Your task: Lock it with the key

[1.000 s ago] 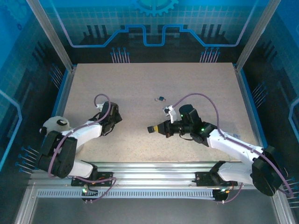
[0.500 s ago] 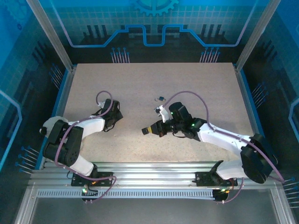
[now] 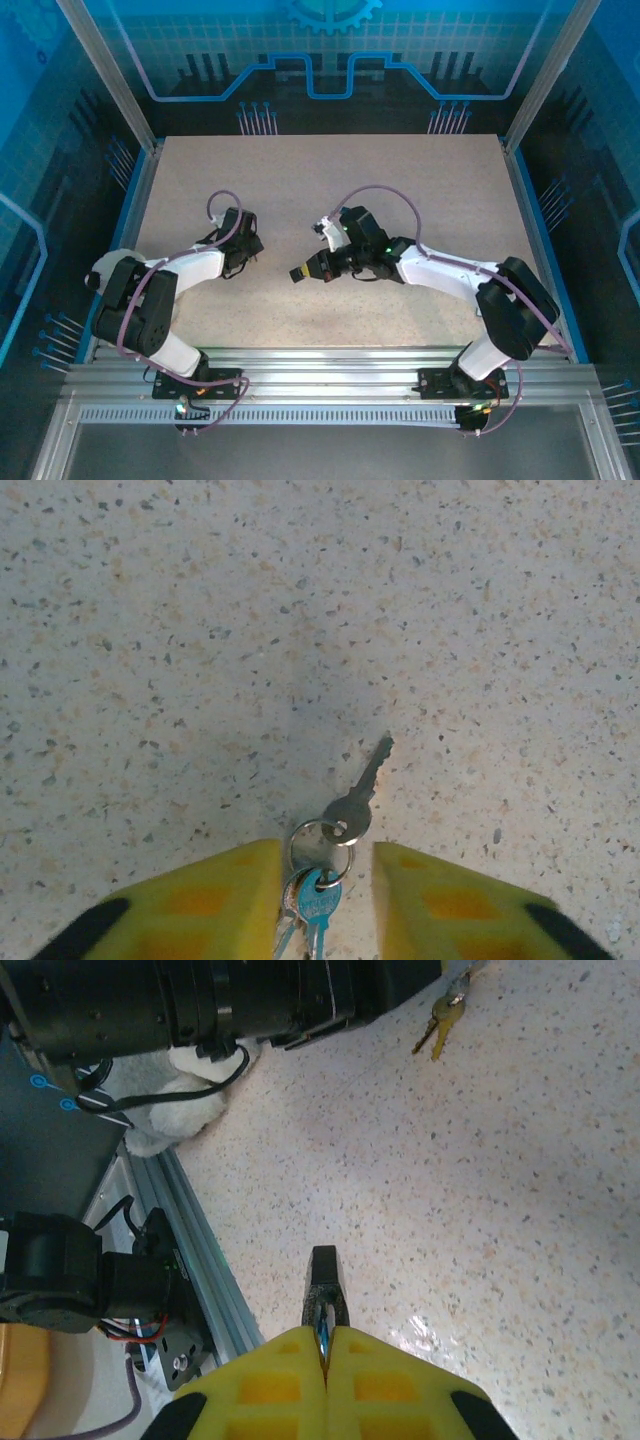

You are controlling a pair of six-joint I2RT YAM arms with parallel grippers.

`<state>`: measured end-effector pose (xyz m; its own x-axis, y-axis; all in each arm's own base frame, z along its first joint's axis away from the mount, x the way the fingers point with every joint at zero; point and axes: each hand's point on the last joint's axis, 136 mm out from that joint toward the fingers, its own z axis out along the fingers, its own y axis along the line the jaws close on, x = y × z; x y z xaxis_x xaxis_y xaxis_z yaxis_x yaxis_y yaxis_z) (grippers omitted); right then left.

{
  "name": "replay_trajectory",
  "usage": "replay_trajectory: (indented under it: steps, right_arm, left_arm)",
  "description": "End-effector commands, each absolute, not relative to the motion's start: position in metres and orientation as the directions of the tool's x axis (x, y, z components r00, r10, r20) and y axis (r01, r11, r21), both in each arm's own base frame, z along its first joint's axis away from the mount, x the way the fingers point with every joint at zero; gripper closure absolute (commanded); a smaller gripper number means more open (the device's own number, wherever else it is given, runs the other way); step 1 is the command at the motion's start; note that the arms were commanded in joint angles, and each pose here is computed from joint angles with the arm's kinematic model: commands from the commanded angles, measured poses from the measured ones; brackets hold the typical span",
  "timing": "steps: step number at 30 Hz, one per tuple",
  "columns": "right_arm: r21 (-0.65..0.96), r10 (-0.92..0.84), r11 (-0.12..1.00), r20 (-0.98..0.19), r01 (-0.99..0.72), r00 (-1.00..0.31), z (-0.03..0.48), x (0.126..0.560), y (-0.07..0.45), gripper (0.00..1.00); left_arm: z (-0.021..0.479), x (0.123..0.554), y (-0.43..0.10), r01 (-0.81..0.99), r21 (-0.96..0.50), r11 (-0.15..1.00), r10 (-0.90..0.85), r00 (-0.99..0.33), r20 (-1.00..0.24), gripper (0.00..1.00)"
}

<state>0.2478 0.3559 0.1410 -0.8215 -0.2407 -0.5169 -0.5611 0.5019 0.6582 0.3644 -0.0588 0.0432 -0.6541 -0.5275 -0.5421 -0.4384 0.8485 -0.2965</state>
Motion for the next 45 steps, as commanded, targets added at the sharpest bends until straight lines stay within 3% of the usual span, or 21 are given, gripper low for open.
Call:
replay_trajectory:
  steps: [1, 6, 12, 22, 45]
  right_arm:
    - [0.658, -0.270, 0.476, -0.523, -0.584, -0.809, 0.144, 0.252, 0.370, 1.00]
    - [0.652, -0.286, 0.495, -0.502, -0.574, -0.816, 0.131, 0.272, 0.385, 1.00]
    - [0.657, -0.315, 0.506, -0.463, -0.559, -0.829, 0.115, 0.294, 0.406, 1.00]
    - [0.663, -0.389, 0.524, -0.371, -0.534, -0.843, 0.085, 0.323, 0.441, 1.00]
    - [0.643, -0.485, 0.572, -0.237, -0.510, -0.842, 0.037, 0.355, 0.453, 0.97]
  left_arm:
    - [0.066, 0.368, -0.057, -0.424, -0.321, 0.847, -0.530, -0.635, -0.561, 0.60]
    - [0.105, 0.352, -0.054, -0.404, -0.399, 0.823, -0.568, -0.568, -0.596, 0.34]
    - [0.140, 0.320, -0.039, -0.388, -0.485, 0.784, -0.620, -0.449, -0.643, 0.17]
    - [0.150, 0.295, -0.024, -0.384, -0.517, 0.765, -0.639, -0.358, -0.681, 0.09]
    - [0.153, 0.297, -0.032, -0.346, -0.547, 0.762, -0.647, -0.367, -0.668, 0.07]
